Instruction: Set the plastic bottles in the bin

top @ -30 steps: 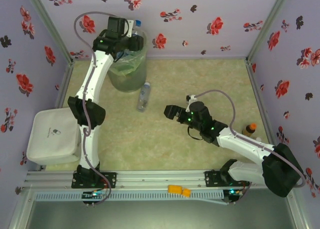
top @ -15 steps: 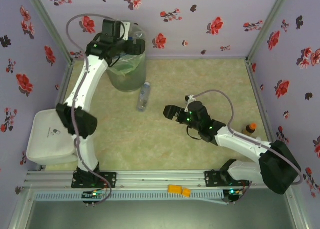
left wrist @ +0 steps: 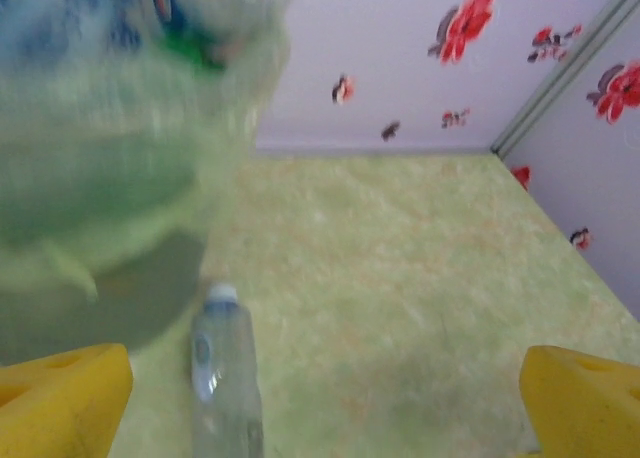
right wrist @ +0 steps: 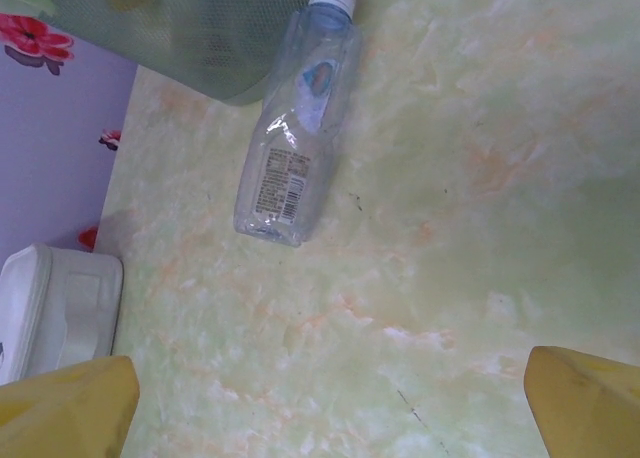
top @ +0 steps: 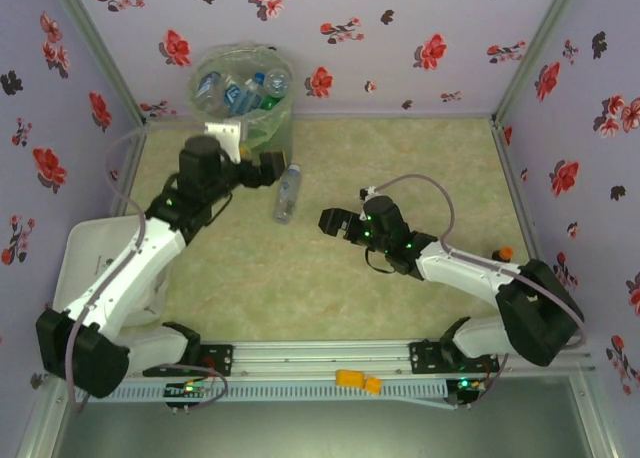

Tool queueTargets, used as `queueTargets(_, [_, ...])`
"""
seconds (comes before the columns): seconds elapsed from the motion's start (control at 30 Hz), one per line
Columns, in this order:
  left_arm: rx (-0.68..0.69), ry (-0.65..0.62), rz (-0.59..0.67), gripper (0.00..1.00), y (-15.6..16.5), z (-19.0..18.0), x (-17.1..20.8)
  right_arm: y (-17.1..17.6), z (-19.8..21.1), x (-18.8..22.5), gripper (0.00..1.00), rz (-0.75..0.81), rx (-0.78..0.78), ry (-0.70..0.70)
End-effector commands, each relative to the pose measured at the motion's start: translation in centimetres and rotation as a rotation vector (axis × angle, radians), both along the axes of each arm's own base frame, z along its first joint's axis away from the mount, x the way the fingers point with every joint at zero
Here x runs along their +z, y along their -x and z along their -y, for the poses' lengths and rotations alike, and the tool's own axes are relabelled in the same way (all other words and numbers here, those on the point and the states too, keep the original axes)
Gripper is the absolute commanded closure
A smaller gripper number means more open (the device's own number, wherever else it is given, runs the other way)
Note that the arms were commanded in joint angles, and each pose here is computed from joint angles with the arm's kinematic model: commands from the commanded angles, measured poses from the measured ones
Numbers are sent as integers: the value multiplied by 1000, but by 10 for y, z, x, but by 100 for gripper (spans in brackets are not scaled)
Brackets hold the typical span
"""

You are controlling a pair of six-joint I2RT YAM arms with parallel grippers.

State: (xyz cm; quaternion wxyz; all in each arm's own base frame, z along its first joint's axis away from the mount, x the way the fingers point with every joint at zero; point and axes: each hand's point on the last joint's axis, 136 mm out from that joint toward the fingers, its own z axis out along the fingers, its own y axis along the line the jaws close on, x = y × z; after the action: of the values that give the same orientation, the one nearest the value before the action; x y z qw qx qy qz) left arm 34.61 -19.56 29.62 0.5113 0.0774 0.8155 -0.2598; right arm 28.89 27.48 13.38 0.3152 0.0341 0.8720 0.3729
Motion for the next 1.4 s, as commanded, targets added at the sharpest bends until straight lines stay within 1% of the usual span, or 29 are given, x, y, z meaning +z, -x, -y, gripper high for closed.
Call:
queueTargets(0.0, [12, 128, 9, 0, 12, 5, -11, -5, -13, 7, 0, 12, 28, -24])
queueTargets(0.1, [15, 74, -75, 0, 25, 10, -57, -5, -15, 1, 0, -5, 30, -24])
queueTargets(0.17, [3, 6, -128, 0, 33, 15, -85, -5, -12, -3, 0, -11, 27, -3])
queueTargets(0.3, [-22, -102, -204, 0, 39, 27, -120, -4, 2, -8, 0, -4, -3, 67])
queueTargets(0.47, [6, -220, -258, 0, 23, 32, -151, -1, 26, -6, 0, 19, -48, 179])
queueTargets(0.57, [16, -284, -287, 0, 9, 38, -170, 2, 38, 0, 0, 45, -66, 215])
queueTargets(0.8, [48, -440, -332, 0, -28, 49, -200, 7, 58, 7, 0, 73, -107, 256])
queueTargets(0.93, [78, -556, -342, 1, -44, 45, -211, 11, 64, 10, 0, 85, -119, 257])
queueTargets(1.07, [98, -665, -346, 2, -53, 36, -225, 14, 72, 14, 0, 101, -138, 264])
queueTargets(1.17, [85, -696, -372, 5, -55, 37, -239, 15, 78, 17, 0, 109, -149, 276])
queueTargets(1.37, [73, -712, -410, 14, -59, 42, -255, 17, 84, 18, 0, 110, -160, 286])
